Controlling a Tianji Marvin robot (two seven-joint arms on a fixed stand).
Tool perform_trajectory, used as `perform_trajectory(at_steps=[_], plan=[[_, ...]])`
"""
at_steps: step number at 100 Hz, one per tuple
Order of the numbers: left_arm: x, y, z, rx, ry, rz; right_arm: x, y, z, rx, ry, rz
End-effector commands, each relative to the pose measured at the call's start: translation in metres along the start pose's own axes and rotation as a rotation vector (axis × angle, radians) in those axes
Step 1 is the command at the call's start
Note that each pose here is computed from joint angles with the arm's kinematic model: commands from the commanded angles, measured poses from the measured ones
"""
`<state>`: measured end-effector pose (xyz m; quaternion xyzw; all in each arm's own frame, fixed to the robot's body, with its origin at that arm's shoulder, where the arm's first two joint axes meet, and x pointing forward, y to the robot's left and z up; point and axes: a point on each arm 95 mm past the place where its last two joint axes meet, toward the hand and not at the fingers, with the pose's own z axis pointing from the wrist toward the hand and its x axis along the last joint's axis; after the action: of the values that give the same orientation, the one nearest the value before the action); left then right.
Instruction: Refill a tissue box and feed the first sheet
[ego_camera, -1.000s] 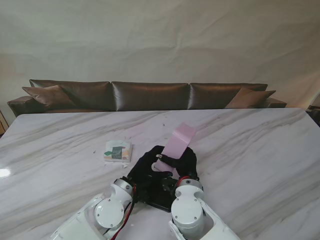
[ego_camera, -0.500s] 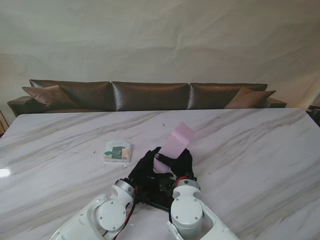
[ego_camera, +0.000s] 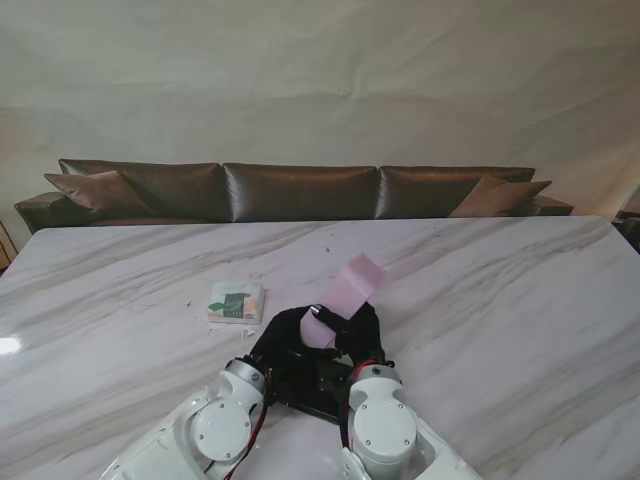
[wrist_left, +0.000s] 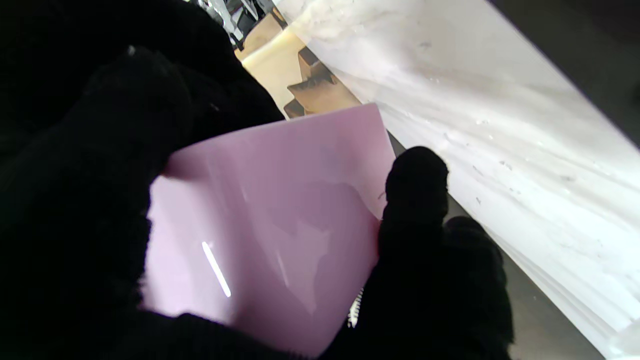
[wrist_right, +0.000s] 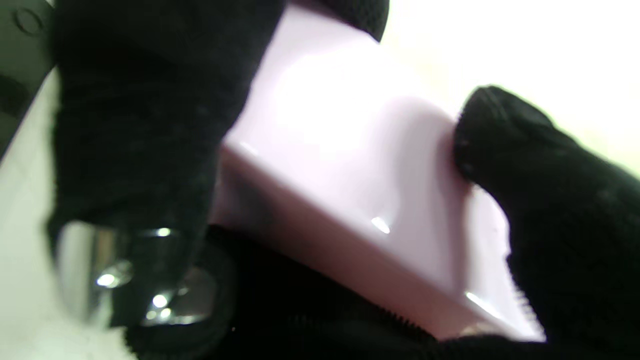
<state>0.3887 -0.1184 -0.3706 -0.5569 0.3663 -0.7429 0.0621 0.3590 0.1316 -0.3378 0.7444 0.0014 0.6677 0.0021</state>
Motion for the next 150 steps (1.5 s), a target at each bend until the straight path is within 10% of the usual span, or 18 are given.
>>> perform_trajectory(at_steps=[1,150], plan=[[0.024,0.010,0.009,0.014,0.048,-0.040,0.003,-0.016,-0.008,0.072,0.002,0.020],[0.027,-0.020,0.019,0.239,-0.065,-0.007,0.000,0.036,-0.029,0.219,0.062,-0.036]])
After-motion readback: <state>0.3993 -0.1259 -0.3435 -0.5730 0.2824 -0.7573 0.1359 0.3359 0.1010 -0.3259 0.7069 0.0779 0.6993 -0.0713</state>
